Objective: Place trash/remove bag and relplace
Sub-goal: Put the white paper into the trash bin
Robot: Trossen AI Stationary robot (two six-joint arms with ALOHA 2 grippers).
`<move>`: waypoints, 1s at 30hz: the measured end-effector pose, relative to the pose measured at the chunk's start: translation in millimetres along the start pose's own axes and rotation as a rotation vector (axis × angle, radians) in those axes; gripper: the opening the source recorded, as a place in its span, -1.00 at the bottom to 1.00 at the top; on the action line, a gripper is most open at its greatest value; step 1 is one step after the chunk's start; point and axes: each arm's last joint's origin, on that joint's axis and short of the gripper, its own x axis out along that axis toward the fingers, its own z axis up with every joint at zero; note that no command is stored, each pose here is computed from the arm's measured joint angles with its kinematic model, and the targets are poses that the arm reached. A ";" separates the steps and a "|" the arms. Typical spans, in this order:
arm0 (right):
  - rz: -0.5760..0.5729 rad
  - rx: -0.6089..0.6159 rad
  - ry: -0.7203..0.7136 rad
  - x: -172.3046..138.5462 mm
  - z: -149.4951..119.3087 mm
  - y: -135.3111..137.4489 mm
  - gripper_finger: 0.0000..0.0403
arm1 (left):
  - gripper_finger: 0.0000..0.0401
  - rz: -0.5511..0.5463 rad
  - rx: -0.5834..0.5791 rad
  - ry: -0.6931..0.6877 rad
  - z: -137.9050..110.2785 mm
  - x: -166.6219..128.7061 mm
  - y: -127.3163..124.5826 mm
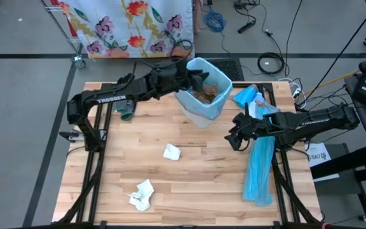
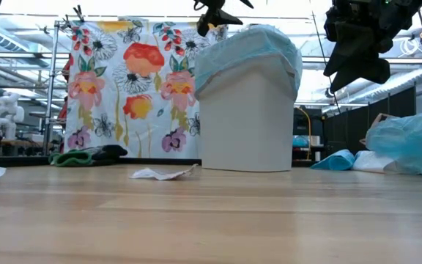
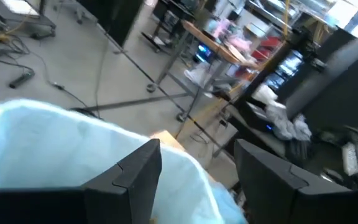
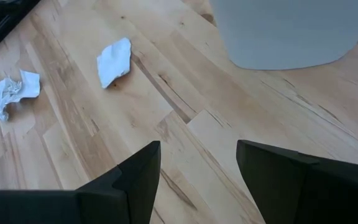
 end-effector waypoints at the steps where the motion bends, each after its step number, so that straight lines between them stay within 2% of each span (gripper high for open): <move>1: 0.000 0.000 0.000 0.0 0.0 0.0 0.01 | 0.02 -0.028 -0.015 0.025 -2.2 -0.5 -2.4; 4: 0.000 0.000 0.000 0.0 0.0 0.0 0.01 | 0.02 -0.100 -0.065 0.072 -4.8 -2.9 -8.6; 7: 0.000 0.000 0.000 0.0 -0.1 0.0 0.01 | 0.02 -0.114 -0.069 0.098 -0.4 -13.7 -12.5; 14: 0.000 0.000 0.000 0.0 0.0 0.0 0.01 | 0.02 -0.013 -0.053 0.274 17.2 -77.9 -13.4; 18: 0.000 0.000 0.000 0.0 0.0 0.0 0.01 | 0.02 0.071 -0.032 0.401 13.6 -122.0 -18.4; 23: 0.000 0.000 0.000 0.0 0.0 0.0 0.01 | 0.03 0.243 0.011 0.604 -21.3 -160.1 -27.8; 30: 0.000 0.000 0.000 0.1 0.0 0.0 0.01 | 0.03 0.371 -0.027 0.799 -106.2 -168.1 -24.6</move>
